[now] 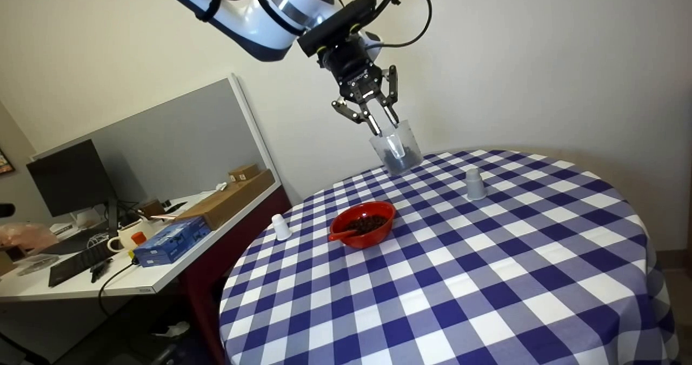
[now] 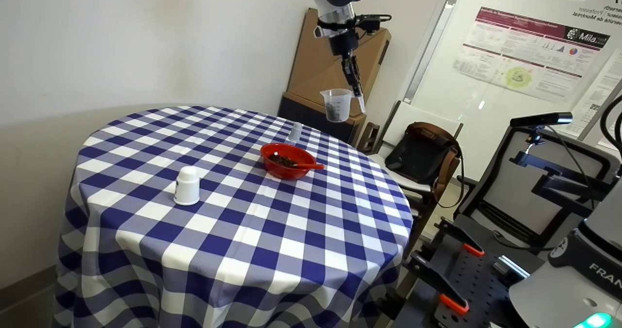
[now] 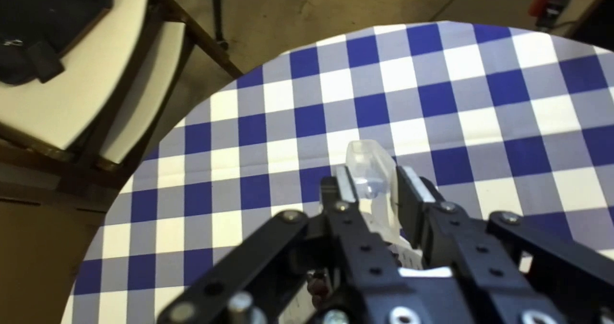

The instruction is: Pour some contents from the jug and put them into the red bowl.

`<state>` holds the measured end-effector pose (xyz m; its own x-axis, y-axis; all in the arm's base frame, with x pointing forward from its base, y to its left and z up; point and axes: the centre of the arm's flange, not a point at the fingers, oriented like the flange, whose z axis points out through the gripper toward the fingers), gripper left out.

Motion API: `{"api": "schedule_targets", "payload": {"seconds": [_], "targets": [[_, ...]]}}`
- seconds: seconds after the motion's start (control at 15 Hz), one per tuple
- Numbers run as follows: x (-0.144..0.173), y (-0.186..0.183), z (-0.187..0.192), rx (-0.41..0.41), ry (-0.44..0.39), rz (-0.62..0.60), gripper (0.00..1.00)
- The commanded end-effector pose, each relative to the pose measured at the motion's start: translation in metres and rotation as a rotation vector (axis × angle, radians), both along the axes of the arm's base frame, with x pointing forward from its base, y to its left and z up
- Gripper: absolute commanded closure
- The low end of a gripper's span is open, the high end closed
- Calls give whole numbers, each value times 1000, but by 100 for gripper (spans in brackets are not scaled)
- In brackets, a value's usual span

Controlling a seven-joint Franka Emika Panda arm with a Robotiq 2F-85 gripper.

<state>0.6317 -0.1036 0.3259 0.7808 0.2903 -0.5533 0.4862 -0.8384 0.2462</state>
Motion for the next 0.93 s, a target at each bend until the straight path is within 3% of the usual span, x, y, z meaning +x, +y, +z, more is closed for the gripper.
{"api": "schedule_targets", "payload": {"seconds": [0.0,0.47,0.67,0.87], "targets": [[19,-20,-9,111,-64,-153,88],[28,-76,-40,249,-236,-441,88],[29,-96,-55,269,-329,-562,88],[29,-107,-72,264,-366,-625,88]]}}
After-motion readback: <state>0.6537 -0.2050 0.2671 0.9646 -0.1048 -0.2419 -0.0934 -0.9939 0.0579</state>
